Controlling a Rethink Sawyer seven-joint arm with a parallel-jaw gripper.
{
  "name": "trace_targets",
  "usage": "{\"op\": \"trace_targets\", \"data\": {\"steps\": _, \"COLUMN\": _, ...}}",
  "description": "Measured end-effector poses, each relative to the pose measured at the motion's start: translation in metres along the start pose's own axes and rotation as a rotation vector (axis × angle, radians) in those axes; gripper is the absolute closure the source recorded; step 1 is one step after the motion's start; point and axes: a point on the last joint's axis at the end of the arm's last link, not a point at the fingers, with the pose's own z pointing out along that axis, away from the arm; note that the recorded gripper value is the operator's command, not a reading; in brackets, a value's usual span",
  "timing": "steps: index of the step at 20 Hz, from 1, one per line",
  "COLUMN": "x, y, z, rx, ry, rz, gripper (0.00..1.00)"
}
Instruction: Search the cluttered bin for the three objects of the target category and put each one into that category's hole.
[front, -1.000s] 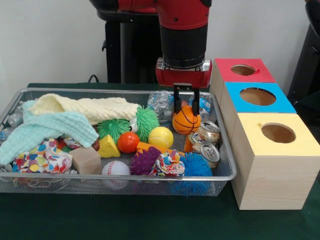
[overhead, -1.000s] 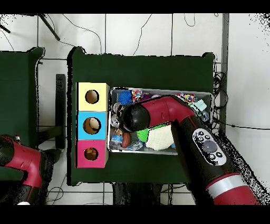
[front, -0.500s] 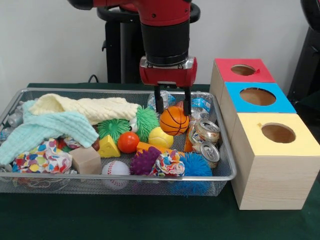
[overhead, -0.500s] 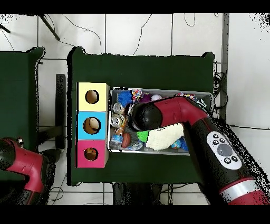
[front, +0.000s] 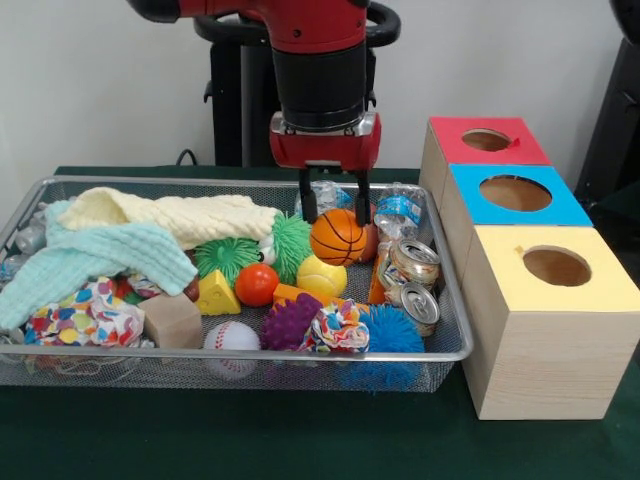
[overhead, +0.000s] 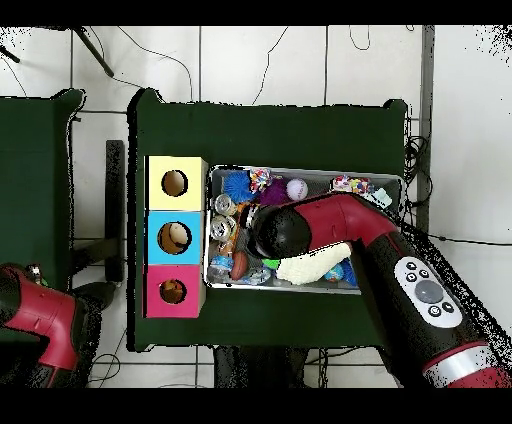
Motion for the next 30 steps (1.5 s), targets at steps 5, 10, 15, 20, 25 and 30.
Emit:
{"op": "trace_targets", "data": {"steps": 5, "x": 0.007, "y": 0.001, "z": 0.010, "rx": -0.017, "ry": -0.032, "rz": -0.027, "gripper": 0.00}}
{"op": "trace_targets", "data": {"steps": 10, "x": 0.014, "y": 0.003, "z": 0.015, "rx": -0.029, "ry": -0.068, "rz": -0.057, "gripper": 0.00}}
{"op": "trace_targets", "data": {"steps": 15, "x": 0.031, "y": 0.008, "z": 0.031, "rx": -0.042, "ry": -0.141, "rz": -0.121, "gripper": 1.00}}
{"op": "trace_targets", "data": {"steps": 20, "x": 0.040, "y": 0.008, "z": 0.039, "rx": -0.055, "ry": -0.160, "rz": -0.143, "gripper": 1.00}}
{"op": "trace_targets", "data": {"steps": 25, "x": 0.056, "y": 0.003, "z": 0.045, "rx": -0.060, "ry": -0.129, "rz": -0.141, "gripper": 1.00}}
{"op": "trace_targets", "data": {"steps": 30, "x": 0.060, "y": -0.008, "z": 0.049, "rx": -0.067, "ry": -0.114, "rz": -0.117, "gripper": 0.00}}
